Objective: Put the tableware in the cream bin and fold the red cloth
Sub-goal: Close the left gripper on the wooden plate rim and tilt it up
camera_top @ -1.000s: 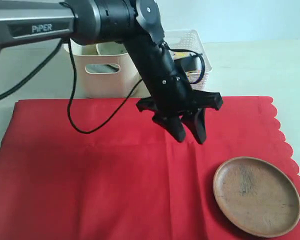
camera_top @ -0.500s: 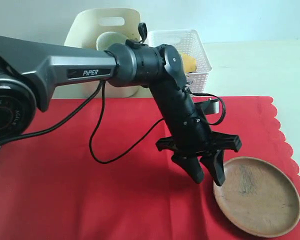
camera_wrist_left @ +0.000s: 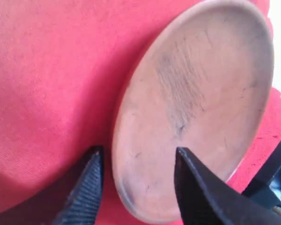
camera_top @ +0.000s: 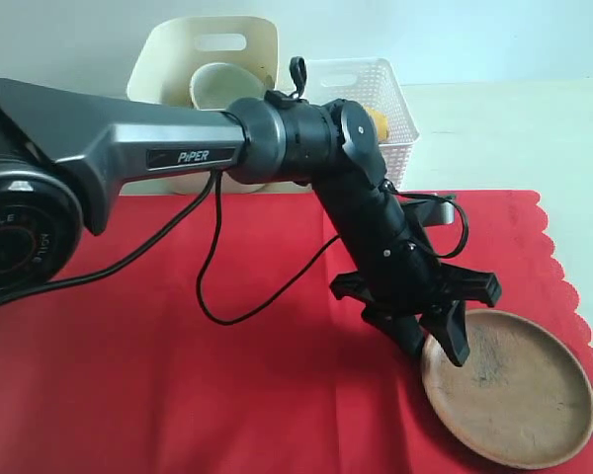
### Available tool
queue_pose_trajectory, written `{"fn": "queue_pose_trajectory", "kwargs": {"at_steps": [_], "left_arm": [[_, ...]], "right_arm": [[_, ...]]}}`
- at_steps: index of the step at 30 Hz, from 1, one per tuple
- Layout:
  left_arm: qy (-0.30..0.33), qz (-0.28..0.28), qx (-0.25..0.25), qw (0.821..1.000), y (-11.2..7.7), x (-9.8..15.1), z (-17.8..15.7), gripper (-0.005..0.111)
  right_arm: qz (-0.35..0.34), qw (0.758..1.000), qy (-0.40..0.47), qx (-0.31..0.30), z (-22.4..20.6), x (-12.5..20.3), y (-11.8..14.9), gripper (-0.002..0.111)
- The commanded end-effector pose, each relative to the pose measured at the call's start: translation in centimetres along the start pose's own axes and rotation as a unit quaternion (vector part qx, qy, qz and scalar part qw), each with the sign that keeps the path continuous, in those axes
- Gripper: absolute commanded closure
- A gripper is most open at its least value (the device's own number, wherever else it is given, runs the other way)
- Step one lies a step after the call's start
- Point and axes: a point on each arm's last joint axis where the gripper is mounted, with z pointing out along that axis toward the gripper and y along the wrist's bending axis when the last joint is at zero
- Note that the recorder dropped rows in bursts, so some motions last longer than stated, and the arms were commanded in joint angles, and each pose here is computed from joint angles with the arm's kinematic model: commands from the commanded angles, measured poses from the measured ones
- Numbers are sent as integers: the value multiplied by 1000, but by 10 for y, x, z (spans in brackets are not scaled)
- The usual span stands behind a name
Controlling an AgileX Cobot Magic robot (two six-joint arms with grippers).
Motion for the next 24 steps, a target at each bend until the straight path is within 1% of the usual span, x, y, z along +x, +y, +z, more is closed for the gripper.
{"fn": "queue_pose_trajectory", "kwargs": {"at_steps": [1,6,11,13,15,17,19,21,24], "left_arm": [[-11,10,-11,1000,1,-1,2,60],[-12,7,-12,1000,4,-2,5,60],[7,-1,-11,1000,9,0,16,60],[9,0,-13,1000,10,1,17,62],[7,2,-16,1000,9,0,18,71],[4,0,-15,1000,9,0,18,83],[4,1,-16,1000,9,0,18,97],[3,1,-16,1000,9,0,18,107],[3,3,-17,1000,8,0,17,107]], "right_arm": [[1,1000,-7,2,0,0,0,108],[1,1000,-7,2,0,0,0,108],[1,1000,-7,2,0,0,0,108],[1,1000,-7,2,0,0,0,108],[1,1000,-7,2,0,0,0,108],[1,1000,-7,2,0,0,0,108],[1,1000,-7,2,0,0,0,108],[1,1000,-7,2,0,0,0,108],[1,1000,-7,2,0,0,0,108]]}}
